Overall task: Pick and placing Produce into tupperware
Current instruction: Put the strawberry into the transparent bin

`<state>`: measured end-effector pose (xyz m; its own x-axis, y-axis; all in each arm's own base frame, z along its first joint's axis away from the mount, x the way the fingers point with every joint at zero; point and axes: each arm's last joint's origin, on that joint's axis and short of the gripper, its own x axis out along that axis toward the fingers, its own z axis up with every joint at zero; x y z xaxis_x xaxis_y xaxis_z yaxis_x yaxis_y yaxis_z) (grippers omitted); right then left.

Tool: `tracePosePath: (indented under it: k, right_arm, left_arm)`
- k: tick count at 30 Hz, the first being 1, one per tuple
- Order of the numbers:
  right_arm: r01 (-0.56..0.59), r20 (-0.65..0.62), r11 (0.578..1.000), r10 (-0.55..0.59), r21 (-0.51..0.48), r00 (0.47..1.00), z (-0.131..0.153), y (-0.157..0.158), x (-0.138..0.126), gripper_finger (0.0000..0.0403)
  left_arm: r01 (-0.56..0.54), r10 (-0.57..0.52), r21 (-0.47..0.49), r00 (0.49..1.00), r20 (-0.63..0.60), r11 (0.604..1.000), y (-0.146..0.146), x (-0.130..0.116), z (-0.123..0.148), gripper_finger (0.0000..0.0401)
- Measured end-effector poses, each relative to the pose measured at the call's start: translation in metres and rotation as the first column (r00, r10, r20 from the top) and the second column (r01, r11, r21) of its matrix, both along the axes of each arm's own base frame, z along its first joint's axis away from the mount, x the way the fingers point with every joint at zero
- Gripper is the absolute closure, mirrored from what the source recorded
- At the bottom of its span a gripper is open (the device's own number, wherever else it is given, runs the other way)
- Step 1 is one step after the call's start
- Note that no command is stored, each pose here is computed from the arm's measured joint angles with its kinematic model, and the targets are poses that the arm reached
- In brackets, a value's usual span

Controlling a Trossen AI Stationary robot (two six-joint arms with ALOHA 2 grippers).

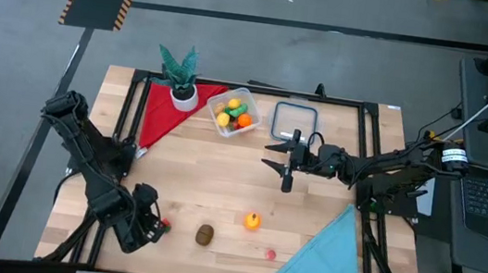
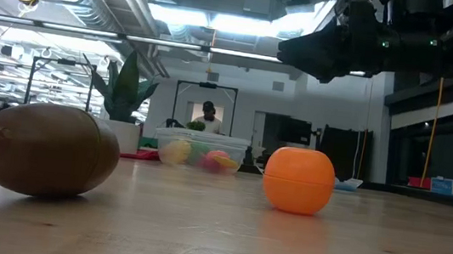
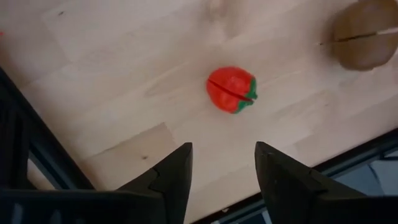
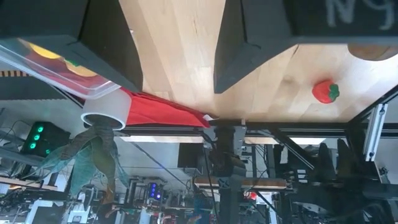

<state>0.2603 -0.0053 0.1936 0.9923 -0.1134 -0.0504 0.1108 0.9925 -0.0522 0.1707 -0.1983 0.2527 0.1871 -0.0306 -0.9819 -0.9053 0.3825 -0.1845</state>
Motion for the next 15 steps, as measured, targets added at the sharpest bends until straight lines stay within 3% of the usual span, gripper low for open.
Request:
tracePosePath:
  k: [10,15]
  right_arm:
    - [-0.002,-0.005,0.999,0.002,-0.04,1.0,0.0,0.0,0.0,0.0202]
    - [-0.002,-0.006,0.999,0.002,-0.04,1.0,0.0,0.0,0.0,0.0202]
  left_arm:
    - [-0.041,0.041,0.007,0.999,-0.001,0.999,0.012,0.013,0.0,0.0191]
    - [-0.134,0.134,-0.049,0.991,0.006,0.99,0.012,0.019,0.0,0.0186]
